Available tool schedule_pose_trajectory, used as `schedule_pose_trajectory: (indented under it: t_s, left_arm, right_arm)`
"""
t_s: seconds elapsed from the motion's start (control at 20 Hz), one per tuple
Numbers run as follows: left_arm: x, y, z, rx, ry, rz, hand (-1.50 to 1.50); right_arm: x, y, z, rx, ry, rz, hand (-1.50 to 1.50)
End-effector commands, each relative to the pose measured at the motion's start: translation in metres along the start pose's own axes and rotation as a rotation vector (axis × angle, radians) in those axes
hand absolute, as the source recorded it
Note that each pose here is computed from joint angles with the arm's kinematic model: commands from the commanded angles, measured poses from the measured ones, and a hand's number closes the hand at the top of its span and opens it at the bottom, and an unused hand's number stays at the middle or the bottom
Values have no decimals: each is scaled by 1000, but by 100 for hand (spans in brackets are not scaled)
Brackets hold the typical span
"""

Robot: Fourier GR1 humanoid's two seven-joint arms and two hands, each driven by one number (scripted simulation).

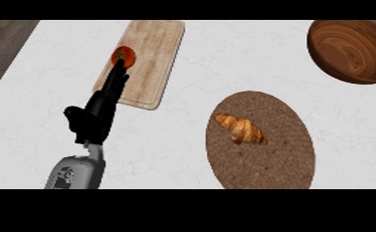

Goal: Pick the sweet potato from the placemat and place it in the bowl

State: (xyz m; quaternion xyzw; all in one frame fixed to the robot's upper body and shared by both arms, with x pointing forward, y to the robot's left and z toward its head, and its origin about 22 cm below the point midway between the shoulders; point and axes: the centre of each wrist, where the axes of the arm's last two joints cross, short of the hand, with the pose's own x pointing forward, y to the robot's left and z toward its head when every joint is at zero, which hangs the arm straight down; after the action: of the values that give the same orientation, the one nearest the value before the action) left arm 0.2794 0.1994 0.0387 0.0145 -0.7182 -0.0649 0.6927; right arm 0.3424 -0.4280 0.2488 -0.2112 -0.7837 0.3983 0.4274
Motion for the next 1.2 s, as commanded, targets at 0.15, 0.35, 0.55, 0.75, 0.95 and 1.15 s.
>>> schedule_pose_trajectory:
  t_s: [0.15, 0.35, 0.55, 0.75, 0.95, 1.15]
  left_arm:
    - [1, 11, -4, -8, -11, -3, 0]
    - [1, -3, -10, -11, -31, 5, 0]
    - [-8, 0, 5, -36, -24, -2, 0]
    - [-2, 3, -6, -38, -25, 10, 0]
    - [0, -1, -8, -44, -31, 0, 0]
    - [-2, -4, -9, -44, -27, 30, 0]
  right_arm:
    - [-47, 37, -23, -8, 66, 73, 150]
    - [-67, 48, -20, 3, 98, 119, 150]
    - [-83, 38, -2, -7, 138, 113, 150]
    - [-96, 61, 7, 116, 245, 8, 150]
    - [-103, 86, 8, 231, 198, -94, -150]
    - [-107, 76, 19, 173, 108, -214, -150]
